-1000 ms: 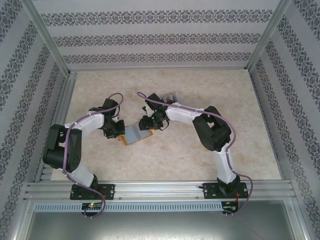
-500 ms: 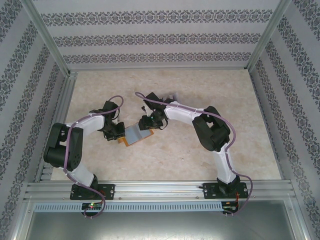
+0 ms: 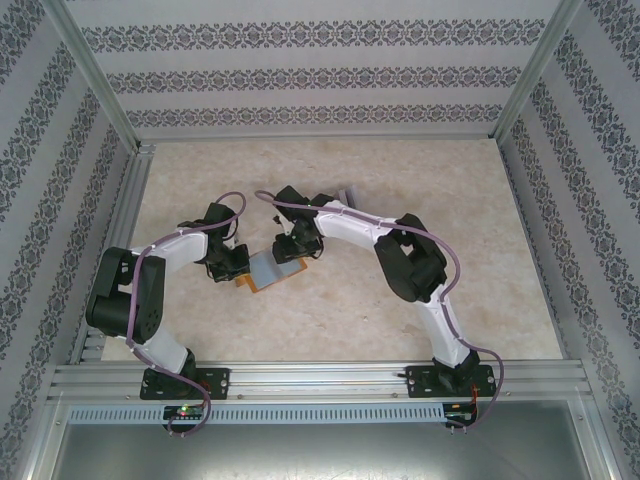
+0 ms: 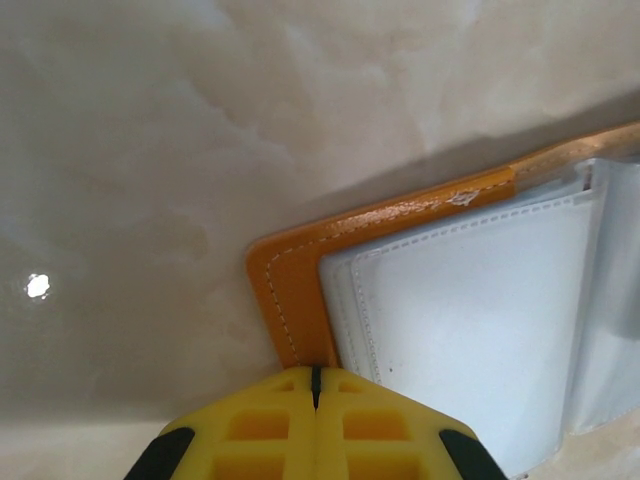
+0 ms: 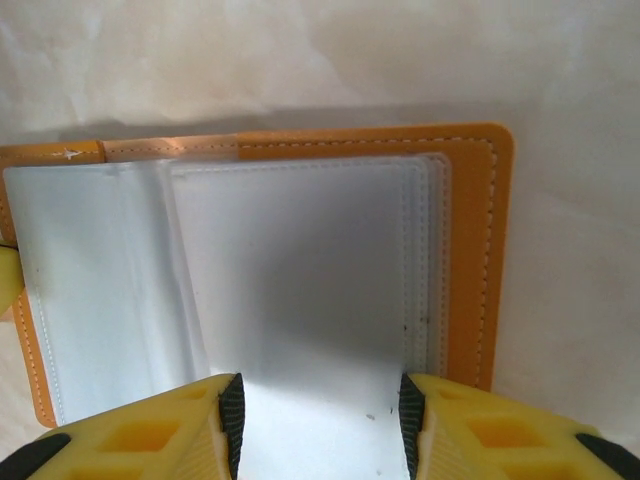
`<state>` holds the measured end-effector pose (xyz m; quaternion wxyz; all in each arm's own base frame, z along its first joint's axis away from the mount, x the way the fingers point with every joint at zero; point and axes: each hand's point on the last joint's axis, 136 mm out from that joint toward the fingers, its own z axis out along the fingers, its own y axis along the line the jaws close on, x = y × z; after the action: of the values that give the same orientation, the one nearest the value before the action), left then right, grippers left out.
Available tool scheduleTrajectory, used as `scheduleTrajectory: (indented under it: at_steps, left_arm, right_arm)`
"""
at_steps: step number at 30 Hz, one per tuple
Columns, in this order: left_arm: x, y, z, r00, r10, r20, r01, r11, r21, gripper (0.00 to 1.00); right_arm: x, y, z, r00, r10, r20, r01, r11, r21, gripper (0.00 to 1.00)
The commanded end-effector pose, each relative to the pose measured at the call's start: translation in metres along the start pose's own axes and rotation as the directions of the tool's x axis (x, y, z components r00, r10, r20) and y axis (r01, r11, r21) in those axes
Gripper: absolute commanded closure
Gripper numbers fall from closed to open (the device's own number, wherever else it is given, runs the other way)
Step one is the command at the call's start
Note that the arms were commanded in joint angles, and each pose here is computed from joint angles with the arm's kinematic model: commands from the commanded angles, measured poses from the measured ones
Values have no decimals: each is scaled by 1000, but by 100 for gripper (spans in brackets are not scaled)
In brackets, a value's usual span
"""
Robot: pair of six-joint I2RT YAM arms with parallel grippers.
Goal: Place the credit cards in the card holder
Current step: Flip over the card slot in the card holder.
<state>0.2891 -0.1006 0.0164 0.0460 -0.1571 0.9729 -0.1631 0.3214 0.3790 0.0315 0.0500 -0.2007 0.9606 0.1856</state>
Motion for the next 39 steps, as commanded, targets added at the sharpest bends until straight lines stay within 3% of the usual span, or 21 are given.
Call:
scheduleTrajectory:
  at_steps: [1,11,21,29,33,39]
  left_arm:
    - [14,22,29,998,-31,-49,28,998,-60,100]
    - [16,22,33,998,-30,-51,28,998,-48,100]
    - [15,23,33,999,-23,-42,21,999,-44,100]
    - [12,21,32,999,-27,-32,26,999,-21,100]
    - [11,21,31,999,-27,-29,27,999,-19,100]
    - [11,20,31,999,-26,-28,25,1000,-15,100]
  right_arm:
    - [13,1,10,997,-58,-59,62,996,68,53]
    - [19,18,17,990,-111,-92,118,990,80,53]
    - [10,80,24,997,-28,-66,6,953,-304,52]
    - [1,124,-22,999,-42,10,41,852,-522,52]
    - [-2,122,-51,997,-38,60,64,853,-518,52]
    - [-7,80,-75,989,29,146,37,901,-432,52]
